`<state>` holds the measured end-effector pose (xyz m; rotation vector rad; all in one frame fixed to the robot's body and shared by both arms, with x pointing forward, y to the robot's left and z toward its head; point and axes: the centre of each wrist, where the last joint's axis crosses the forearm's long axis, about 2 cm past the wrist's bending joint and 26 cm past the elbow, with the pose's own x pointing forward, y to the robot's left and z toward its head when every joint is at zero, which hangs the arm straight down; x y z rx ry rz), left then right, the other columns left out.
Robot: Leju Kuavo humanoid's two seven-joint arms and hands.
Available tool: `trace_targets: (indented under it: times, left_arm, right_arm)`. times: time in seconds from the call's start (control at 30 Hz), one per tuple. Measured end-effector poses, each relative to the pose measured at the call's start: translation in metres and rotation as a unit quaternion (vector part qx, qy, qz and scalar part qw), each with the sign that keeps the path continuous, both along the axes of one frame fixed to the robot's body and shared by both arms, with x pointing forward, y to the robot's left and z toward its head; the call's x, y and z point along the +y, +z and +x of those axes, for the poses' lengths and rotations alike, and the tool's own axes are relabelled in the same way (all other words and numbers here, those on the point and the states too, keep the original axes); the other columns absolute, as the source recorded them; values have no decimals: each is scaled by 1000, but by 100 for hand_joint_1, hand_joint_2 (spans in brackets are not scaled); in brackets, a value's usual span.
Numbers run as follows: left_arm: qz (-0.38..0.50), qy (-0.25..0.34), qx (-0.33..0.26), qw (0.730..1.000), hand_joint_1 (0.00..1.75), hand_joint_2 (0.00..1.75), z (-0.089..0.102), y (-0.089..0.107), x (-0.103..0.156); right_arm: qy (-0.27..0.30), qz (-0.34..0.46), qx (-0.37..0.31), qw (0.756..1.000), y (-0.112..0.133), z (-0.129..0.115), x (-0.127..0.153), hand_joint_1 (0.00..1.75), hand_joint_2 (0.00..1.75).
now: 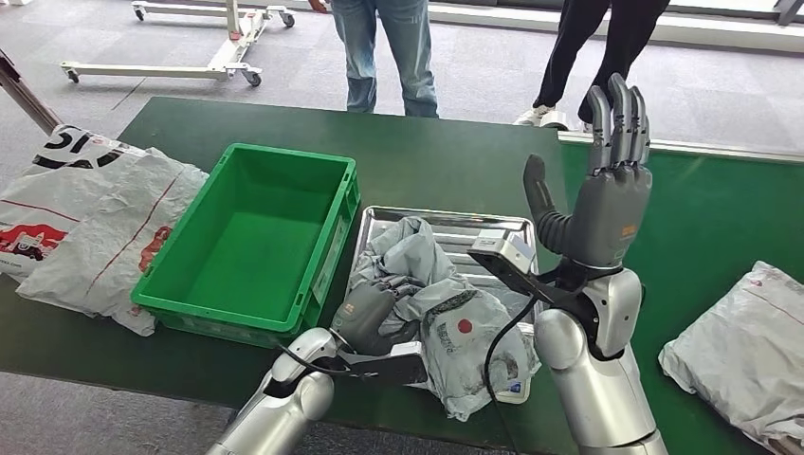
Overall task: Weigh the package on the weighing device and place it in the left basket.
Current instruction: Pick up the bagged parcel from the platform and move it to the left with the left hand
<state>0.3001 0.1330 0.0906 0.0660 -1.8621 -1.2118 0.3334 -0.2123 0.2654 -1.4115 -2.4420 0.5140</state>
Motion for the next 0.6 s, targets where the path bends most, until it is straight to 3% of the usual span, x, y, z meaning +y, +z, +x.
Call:
trace_targets:
  times: [0.43, 0.53, 0.6]
  left_arm:
    - [-7, 15, -15, 1000, 175, 175, 12, 6, 3]
    - [-52, 63, -51, 995, 175, 175, 12, 10, 7]
    - [-124, 133, -92, 979, 175, 175, 13, 19, 18]
  right_arm:
    - [-9, 9, 12, 1000, -1, 1, -5, 0, 175]
    - [-12, 10, 15, 1000, -3, -1, -6, 0, 175]
    - [-15, 12, 19, 1000, -6, -3, -8, 0, 175]
